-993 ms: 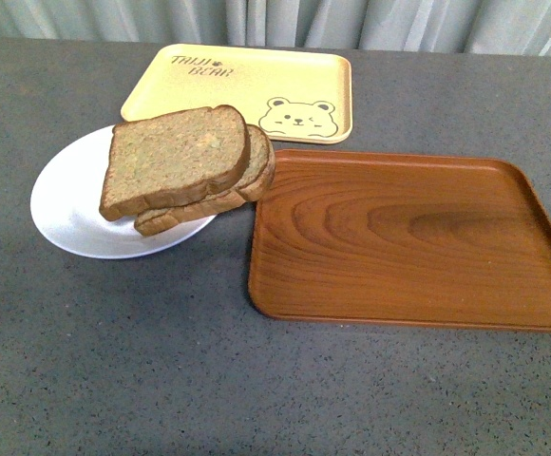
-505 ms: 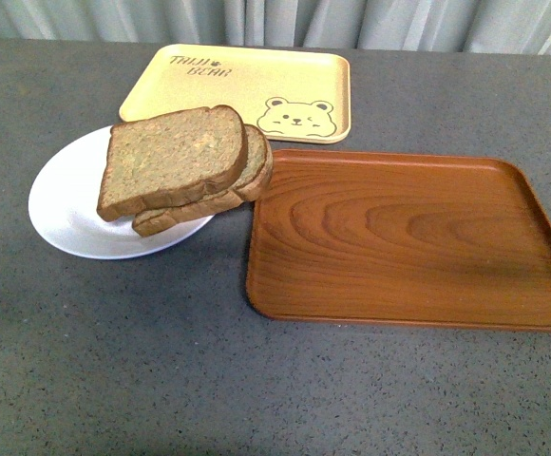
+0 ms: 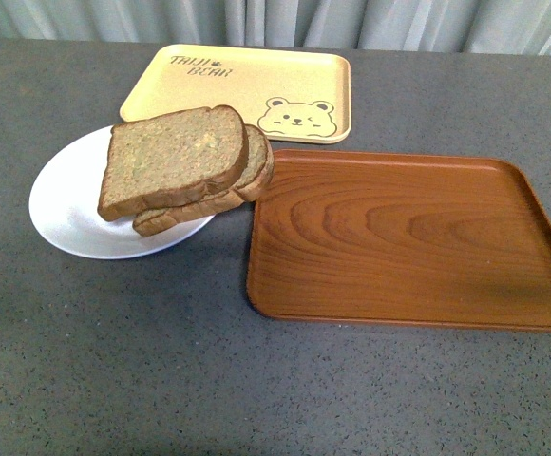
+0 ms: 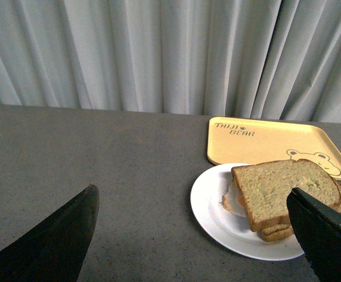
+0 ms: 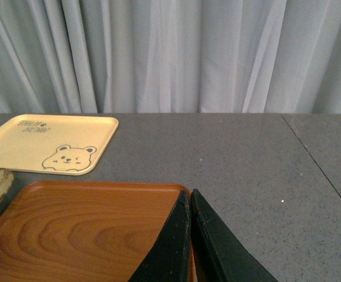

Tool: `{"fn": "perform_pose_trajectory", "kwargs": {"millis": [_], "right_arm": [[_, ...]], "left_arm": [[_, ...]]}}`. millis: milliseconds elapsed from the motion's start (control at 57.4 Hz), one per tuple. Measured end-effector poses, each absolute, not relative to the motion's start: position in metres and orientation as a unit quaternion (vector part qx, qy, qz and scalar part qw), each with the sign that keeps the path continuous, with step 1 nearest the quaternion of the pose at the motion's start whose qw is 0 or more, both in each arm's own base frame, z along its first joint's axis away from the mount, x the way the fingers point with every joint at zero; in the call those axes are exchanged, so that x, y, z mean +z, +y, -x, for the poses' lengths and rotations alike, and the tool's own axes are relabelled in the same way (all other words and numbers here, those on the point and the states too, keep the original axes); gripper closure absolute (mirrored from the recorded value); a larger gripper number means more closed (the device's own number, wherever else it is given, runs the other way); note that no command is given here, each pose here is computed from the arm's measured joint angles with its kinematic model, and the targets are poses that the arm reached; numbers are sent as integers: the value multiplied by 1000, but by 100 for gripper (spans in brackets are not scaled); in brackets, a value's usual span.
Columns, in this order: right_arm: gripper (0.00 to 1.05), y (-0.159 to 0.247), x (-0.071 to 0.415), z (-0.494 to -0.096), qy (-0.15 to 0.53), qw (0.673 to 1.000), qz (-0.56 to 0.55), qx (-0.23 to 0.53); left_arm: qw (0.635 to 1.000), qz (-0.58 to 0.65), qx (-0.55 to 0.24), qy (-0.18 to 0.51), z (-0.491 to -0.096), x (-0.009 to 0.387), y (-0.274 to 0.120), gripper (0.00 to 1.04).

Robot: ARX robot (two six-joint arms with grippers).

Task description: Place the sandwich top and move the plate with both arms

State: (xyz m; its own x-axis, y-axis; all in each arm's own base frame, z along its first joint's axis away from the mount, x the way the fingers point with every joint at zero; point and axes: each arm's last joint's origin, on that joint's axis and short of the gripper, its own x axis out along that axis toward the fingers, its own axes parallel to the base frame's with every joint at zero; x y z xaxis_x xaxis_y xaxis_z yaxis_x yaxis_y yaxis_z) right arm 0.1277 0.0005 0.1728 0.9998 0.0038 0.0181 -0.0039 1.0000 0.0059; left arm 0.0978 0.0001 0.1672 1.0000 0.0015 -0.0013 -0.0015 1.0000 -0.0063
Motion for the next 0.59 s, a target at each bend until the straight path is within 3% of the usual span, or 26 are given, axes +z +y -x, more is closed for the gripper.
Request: {"fn": "perform_pose_trajectory", "kwargs": {"millis": [592], "right_arm": [[103, 0, 174, -112, -11, 1000, -3, 2]], "left_arm": [[1000, 3, 1, 1, -98, 167, 0, 9]]}}
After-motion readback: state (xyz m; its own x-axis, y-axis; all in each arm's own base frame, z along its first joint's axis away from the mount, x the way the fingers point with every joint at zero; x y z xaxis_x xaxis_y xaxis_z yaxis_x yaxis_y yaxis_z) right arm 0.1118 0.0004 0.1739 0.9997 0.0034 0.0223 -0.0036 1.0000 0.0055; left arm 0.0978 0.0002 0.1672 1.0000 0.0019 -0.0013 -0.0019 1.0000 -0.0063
